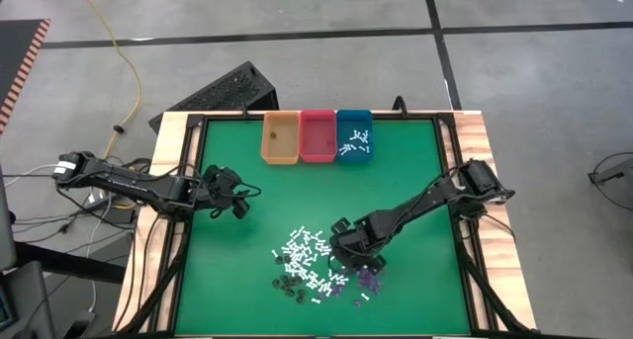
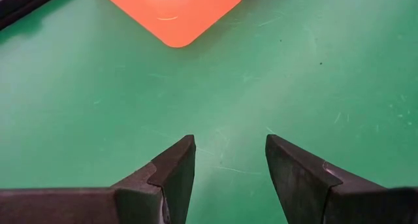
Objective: Sort Halloween decoration
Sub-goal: Put the white bone toy into the blue bin
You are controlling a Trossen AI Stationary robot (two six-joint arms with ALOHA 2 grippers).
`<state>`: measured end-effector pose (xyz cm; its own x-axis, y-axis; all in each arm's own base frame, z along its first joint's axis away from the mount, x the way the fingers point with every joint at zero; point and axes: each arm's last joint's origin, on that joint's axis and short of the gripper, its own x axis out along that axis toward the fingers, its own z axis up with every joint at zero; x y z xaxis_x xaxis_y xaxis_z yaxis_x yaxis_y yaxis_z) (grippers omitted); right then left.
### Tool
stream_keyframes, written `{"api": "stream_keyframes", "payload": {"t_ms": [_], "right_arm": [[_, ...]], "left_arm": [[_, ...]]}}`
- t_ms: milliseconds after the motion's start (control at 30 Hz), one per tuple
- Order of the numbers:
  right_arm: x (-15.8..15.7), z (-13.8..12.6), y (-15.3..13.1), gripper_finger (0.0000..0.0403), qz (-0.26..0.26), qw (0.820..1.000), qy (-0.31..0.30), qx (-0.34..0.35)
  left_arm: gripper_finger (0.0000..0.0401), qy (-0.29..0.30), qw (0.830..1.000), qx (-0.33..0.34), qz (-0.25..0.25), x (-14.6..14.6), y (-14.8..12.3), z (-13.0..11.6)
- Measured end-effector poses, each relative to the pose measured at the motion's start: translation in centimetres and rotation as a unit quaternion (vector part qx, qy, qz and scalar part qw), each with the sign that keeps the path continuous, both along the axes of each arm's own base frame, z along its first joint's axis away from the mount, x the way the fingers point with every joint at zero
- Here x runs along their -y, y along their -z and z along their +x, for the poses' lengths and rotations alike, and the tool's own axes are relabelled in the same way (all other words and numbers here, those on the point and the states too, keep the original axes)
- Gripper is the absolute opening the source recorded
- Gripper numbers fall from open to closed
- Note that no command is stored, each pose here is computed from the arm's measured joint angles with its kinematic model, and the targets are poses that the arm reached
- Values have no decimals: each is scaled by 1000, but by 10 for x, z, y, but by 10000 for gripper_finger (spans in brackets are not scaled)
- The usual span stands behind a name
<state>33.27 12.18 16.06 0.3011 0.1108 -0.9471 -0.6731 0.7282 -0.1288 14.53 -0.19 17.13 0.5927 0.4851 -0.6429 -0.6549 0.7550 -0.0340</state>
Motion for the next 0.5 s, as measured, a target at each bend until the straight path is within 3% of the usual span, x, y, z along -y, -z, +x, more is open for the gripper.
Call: {"api": "stream_keyframes", "payload": {"t_ms": [300,500], "right_arm": [[-8,4,2,171,-19,1000,-21,-14],[-6,6,-2,134,-23,999,-17,-22]], "left_arm": [[179,1,1000,-3,2,0,0,0],[179,1,1000,-3,2,0,0,0]]}}
